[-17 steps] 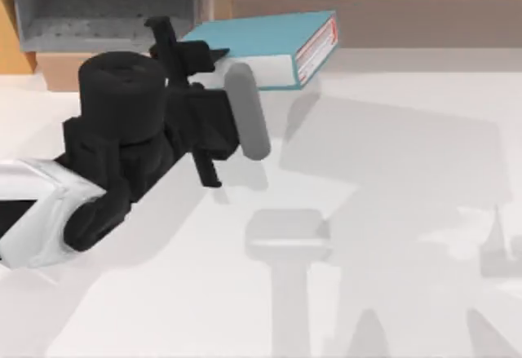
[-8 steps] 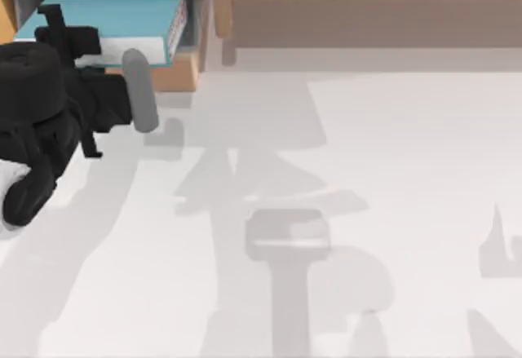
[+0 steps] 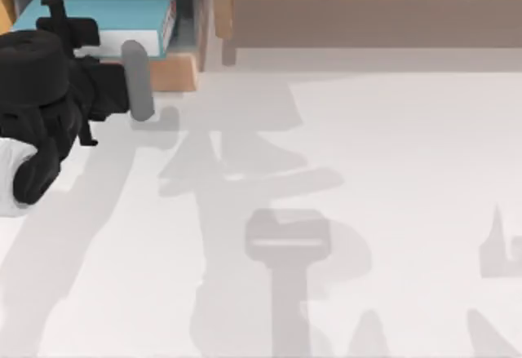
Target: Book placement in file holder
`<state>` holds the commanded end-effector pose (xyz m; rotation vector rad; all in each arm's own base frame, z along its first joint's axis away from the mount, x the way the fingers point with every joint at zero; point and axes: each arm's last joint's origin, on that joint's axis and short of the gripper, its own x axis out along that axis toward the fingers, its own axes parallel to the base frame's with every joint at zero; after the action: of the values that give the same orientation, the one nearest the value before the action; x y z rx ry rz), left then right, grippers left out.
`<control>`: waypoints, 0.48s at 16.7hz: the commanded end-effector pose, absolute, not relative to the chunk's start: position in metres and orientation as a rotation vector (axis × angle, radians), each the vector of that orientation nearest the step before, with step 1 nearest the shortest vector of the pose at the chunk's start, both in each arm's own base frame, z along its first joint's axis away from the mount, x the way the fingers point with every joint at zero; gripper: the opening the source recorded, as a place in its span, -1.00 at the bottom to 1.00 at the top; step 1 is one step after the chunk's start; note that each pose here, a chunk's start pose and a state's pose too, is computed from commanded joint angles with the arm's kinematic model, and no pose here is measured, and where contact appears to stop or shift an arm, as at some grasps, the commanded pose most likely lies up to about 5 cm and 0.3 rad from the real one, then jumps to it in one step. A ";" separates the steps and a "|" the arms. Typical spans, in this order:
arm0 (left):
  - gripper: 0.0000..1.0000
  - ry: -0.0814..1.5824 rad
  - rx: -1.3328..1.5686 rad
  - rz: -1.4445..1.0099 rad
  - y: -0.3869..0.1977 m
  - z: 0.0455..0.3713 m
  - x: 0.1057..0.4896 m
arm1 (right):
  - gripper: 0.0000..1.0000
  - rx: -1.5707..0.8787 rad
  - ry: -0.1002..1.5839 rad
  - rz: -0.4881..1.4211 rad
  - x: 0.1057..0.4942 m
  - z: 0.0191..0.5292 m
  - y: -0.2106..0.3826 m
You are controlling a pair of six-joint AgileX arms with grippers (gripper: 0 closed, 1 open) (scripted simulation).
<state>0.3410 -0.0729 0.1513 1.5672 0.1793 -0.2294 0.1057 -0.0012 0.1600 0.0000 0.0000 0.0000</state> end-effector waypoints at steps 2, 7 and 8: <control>-1.00 0.177 1.568 -0.235 -0.074 0.151 0.340 | 1.00 0.000 0.000 0.000 0.106 0.160 -0.001; -1.00 0.178 1.570 -0.232 -0.074 0.149 0.356 | 1.00 0.000 0.000 0.000 0.106 0.160 -0.001; -1.00 0.178 1.569 -0.230 -0.074 0.149 0.360 | 1.00 0.000 0.000 0.000 0.106 0.160 -0.001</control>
<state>0.3601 -0.0740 0.1486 1.5694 0.1775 -0.2302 0.1057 -0.0012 0.1600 0.0000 0.0000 0.0000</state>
